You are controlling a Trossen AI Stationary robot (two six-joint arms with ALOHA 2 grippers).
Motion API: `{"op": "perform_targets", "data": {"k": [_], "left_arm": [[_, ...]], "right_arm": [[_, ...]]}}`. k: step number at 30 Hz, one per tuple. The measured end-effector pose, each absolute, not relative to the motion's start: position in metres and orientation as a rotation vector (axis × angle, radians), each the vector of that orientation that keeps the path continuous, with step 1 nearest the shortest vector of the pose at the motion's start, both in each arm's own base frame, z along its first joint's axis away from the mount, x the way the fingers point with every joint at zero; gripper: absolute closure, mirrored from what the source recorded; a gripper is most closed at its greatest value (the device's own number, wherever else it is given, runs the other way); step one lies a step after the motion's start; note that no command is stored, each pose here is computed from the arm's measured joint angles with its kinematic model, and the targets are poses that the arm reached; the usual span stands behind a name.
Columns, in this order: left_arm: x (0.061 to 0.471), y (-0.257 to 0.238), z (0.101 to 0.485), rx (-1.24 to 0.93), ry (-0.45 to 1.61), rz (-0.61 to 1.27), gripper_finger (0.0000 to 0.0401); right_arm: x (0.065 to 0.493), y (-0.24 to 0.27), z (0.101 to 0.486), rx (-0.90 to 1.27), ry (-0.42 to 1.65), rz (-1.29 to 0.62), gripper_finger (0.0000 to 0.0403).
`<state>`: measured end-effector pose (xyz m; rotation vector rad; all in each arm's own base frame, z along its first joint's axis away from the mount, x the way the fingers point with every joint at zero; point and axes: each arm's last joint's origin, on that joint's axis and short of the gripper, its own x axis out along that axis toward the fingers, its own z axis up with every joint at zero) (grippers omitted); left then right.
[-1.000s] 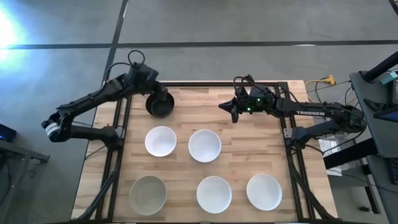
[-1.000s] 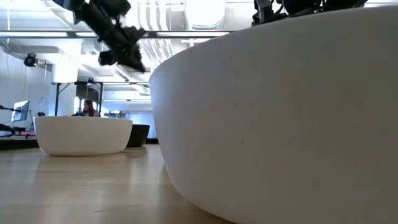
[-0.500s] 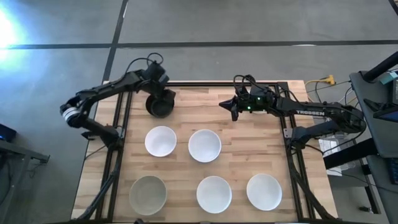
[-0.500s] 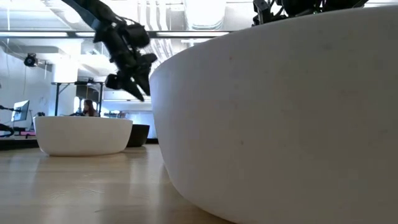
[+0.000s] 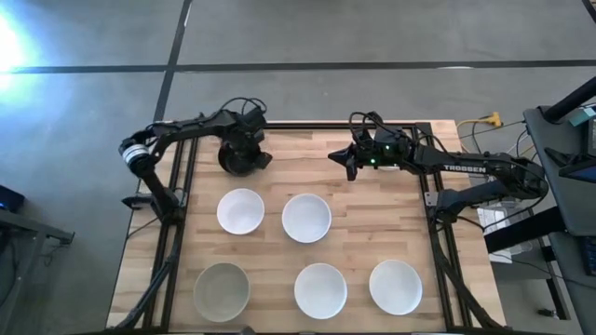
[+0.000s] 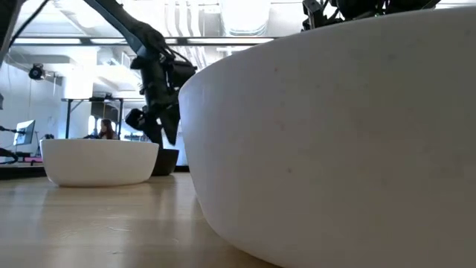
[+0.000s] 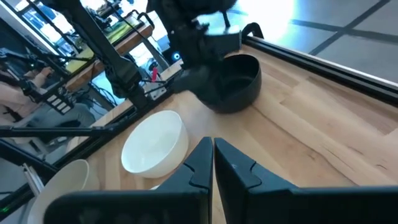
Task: Nest bowls inside each other
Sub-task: Stack the black bowl on top of the white bowl
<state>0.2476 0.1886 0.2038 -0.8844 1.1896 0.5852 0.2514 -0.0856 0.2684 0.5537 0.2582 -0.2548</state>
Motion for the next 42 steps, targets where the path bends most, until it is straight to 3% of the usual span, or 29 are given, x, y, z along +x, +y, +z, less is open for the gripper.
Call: {"op": "perform_targets", "data": {"k": [8,12,17,24,34,42], "left_arm": [[0.254,0.187,0.183,-0.880,1.285,0.558,0.0226],[0.253,0.185,0.185,-0.851,1.298,0.544,0.0277],[0.250,0.183,0.191,-0.808,1.299,0.530,0.0380],[0.245,0.175,0.195,-0.796,1.349,0.512,0.0394],[0.223,0.138,0.277,-0.659,1.064,0.447,0.0401],[0.203,0.078,0.345,-0.462,0.699,0.219,0.0401]], "right_arm": [[0.251,-0.086,0.268,0.572,0.256,-0.257,0.0394],[0.251,-0.086,0.268,0.571,0.256,-0.257,0.0394],[0.251,-0.086,0.269,0.562,0.253,-0.260,0.0394],[0.251,-0.087,0.269,0.536,0.252,-0.260,0.0394],[0.249,-0.087,0.273,0.538,0.229,-0.258,0.0394],[0.243,-0.087,0.282,0.544,0.190,-0.259,0.0394]]}}
